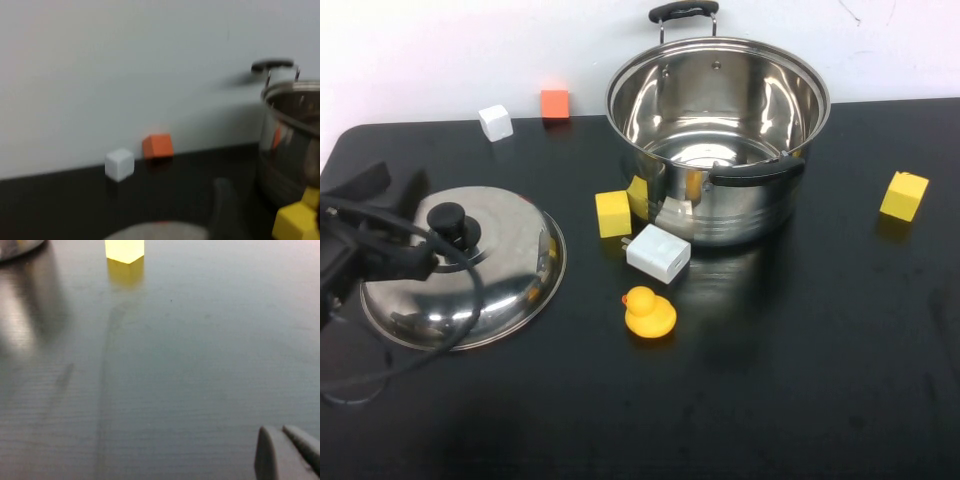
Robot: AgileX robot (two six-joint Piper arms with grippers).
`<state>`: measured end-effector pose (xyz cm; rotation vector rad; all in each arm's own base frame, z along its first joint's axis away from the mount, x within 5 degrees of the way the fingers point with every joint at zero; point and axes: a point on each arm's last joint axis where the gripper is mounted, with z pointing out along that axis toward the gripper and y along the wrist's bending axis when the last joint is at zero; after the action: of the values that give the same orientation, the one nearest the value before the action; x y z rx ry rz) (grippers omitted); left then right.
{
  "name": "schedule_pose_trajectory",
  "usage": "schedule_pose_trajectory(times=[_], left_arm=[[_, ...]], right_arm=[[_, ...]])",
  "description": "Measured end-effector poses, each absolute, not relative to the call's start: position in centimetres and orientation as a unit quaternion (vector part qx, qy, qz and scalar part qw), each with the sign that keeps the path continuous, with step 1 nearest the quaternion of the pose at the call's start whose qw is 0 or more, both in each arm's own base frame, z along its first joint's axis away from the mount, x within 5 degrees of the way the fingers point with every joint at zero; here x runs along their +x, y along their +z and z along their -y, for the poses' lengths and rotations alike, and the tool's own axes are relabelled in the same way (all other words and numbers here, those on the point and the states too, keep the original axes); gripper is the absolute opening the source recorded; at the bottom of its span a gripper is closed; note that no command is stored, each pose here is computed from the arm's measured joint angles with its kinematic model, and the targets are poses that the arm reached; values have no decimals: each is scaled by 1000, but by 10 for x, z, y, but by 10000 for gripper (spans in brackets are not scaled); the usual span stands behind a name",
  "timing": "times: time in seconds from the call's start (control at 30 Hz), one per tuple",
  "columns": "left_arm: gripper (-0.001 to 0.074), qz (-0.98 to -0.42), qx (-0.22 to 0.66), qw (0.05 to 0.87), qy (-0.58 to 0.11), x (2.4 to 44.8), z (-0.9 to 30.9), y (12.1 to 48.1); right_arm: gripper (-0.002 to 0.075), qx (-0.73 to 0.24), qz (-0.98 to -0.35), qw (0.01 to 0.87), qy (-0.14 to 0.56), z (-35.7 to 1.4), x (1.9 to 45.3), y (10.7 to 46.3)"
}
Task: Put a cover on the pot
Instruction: Pick up the pot lid
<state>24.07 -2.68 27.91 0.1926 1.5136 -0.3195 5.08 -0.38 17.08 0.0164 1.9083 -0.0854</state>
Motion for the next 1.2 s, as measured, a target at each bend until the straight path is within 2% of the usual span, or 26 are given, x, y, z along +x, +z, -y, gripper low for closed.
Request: schedule_pose_trajectory(times=[0.1, 0.17, 0.27, 0.4, 0.6, 0.67, 0.73, 0.83, 1.1, 1.2], left_arm=[[468, -707, 89, 688, -138, 254, 26, 269], [553, -725, 84, 671, -133, 264, 25, 261], [594, -748, 76, 647, -127, 278, 23, 250], [606, -767, 71, 625, -126, 294, 23, 236], [601, -791, 64, 595, -128, 311, 22, 212], [567, -796, 55, 589, -129, 314, 21, 207], [501, -797, 54, 587, -130, 314, 21, 205], [318, -791, 54, 594, -135, 315, 22, 206], [325, -775, 28, 614, -146, 316, 20, 212], [325, -772, 40, 621, -131, 314, 20, 229]], right_arm=[[-2, 7, -816, 577, -37, 4, 51, 171], [-2, 7, -816, 577, -37, 4, 51, 171], [-2, 7, -816, 577, -37, 4, 51, 171], [-2, 7, -816, 577, -37, 4, 51, 171], [-2, 7, -816, 577, -37, 4, 51, 171], [-2, 7, -816, 577, -37, 4, 51, 171], [-2, 7, -816, 577, -37, 4, 51, 171], [-2, 7, -816, 577, -37, 4, 51, 171], [-2, 7, -816, 577, -37, 4, 51, 171], [-2, 7, -816, 577, -37, 4, 51, 171]])
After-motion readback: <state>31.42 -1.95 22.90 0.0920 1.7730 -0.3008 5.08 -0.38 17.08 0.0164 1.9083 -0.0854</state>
